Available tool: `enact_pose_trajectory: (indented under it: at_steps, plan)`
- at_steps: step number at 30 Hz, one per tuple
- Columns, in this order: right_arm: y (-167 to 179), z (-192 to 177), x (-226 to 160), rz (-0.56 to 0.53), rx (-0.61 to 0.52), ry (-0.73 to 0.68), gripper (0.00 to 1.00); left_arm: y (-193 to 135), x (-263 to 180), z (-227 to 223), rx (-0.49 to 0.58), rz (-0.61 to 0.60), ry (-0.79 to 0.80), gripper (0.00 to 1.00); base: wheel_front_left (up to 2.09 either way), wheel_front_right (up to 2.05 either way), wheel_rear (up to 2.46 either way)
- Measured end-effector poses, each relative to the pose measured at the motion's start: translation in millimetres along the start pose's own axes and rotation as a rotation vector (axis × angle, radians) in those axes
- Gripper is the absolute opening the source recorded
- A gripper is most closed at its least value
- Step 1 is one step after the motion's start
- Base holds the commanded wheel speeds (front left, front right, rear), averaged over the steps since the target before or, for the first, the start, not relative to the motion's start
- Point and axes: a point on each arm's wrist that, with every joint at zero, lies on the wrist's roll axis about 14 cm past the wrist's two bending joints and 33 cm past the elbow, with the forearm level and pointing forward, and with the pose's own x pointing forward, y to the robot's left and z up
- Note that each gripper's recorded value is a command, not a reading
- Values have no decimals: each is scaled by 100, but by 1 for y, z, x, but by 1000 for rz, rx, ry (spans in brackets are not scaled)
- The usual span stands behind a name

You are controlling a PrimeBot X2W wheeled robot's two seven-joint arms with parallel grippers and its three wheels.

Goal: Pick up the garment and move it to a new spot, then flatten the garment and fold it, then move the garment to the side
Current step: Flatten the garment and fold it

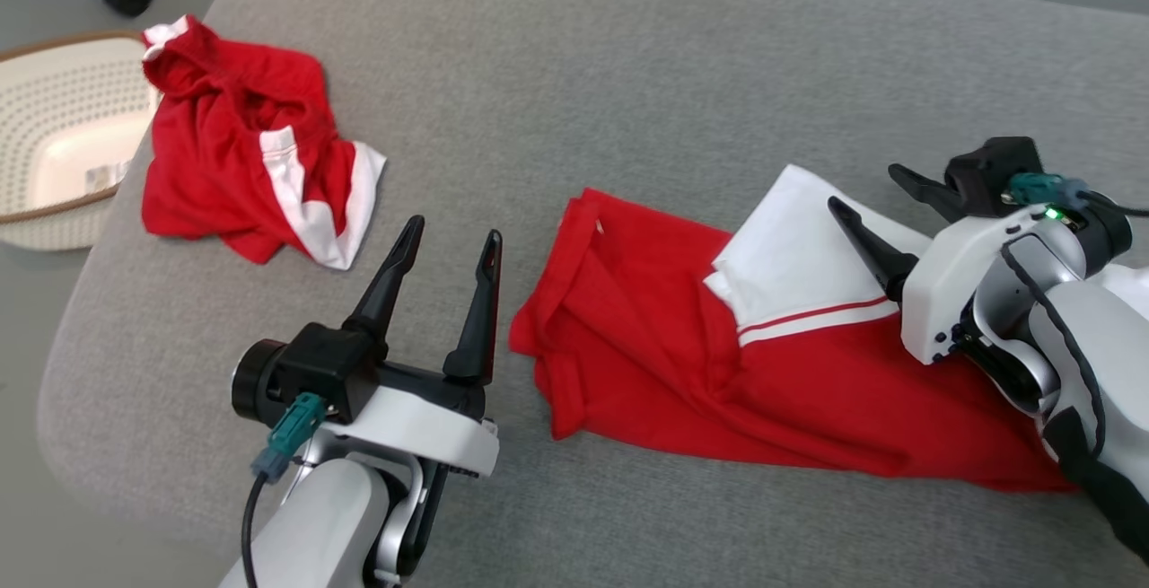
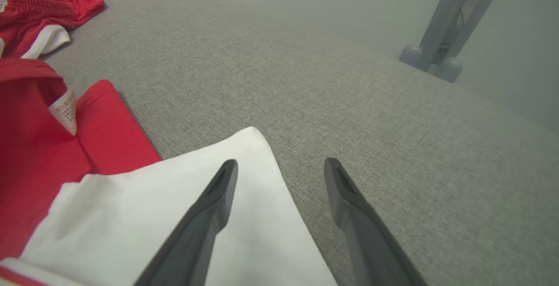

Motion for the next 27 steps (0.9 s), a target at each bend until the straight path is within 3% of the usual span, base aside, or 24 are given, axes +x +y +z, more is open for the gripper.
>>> enact_pose_trajectory:
  at_steps: [9,10,12,16,21,27]
  plan:
    - [12,-32,43,107,-34,142,100,14,6,-16,8,47,38,100,0,0,0]
    - [14,-33,44,114,-37,148,40,15,7,-17,10,49,39,100,0,0,0]
    - [13,-31,45,113,-32,139,0,15,8,-17,7,51,35,100,0,0,0]
    - [13,-22,41,109,-8,82,0,13,12,-16,12,42,25,100,0,0,0]
    - [2,11,24,72,33,-95,0,10,18,-11,22,20,3,100,0,0,0]
    - [-31,38,-23,-32,71,-270,0,4,23,-9,36,-11,-9,100,0,0,0]
